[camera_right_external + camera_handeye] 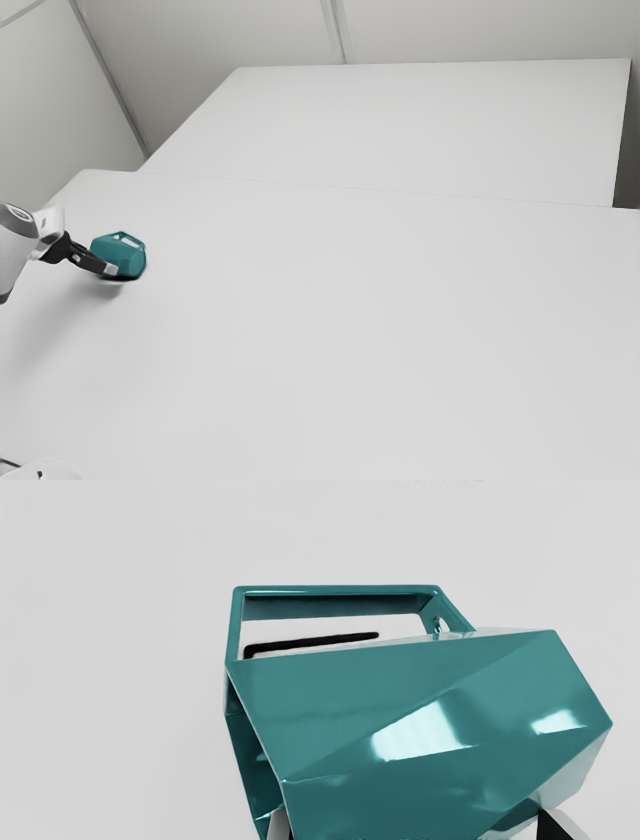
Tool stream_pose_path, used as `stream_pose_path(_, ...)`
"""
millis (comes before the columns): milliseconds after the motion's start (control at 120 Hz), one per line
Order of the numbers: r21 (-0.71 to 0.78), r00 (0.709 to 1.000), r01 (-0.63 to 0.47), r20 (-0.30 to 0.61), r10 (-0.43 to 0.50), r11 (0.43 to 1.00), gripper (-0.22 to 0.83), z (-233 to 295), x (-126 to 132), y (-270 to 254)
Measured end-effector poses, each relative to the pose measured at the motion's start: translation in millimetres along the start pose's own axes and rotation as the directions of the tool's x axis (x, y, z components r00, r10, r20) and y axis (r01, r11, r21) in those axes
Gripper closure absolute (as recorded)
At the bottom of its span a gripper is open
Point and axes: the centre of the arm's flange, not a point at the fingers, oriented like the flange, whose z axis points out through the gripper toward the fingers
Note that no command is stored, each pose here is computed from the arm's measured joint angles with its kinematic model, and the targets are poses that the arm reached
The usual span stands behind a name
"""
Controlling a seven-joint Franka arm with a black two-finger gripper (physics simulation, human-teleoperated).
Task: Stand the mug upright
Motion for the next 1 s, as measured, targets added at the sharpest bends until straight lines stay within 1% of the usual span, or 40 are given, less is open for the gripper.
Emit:
stream_pose_path(67,0.000,1.000,-0.002,-0.001,0.002,1.000,0.12,0.1,0.2,-0.6)
stream_pose_path(142,0.002,1.000,-0.011,-0.006,0.011,1.000,0.19,-0.5,5.1,-0.4)
stream_pose_path(217,0.004,1.000,-0.024,-0.013,0.024,1.000,0.31,-1.6,13.0,0.5)
stream_pose_path(308,0.008,0.999,-0.035,-0.019,0.035,0.999,0.48,-3.6,19.3,0.7)
stream_pose_path(392,0.014,0.998,-0.047,-0.028,0.047,0.999,0.59,-6.5,27.9,0.7)
stream_pose_path(467,0.020,0.998,-0.059,-0.032,0.059,0.998,0.65,-9.7,35.0,1.8)
stream_pose_path(608,0.034,0.995,-0.091,-0.038,0.092,0.995,0.73,-17.0,54.0,8.2)
stream_pose_path(817,0.059,0.991,-0.124,-0.040,0.127,0.990,0.76,-34.4,76.2,18.9)
stream_pose_path(867,0.065,0.990,-0.136,-0.038,0.138,0.989,0.77,-39.7,85.0,24.9)
stream_pose_path(1000,0.079,0.983,-0.183,0.024,0.182,0.980,0.78,-60.9,106.9,48.1)
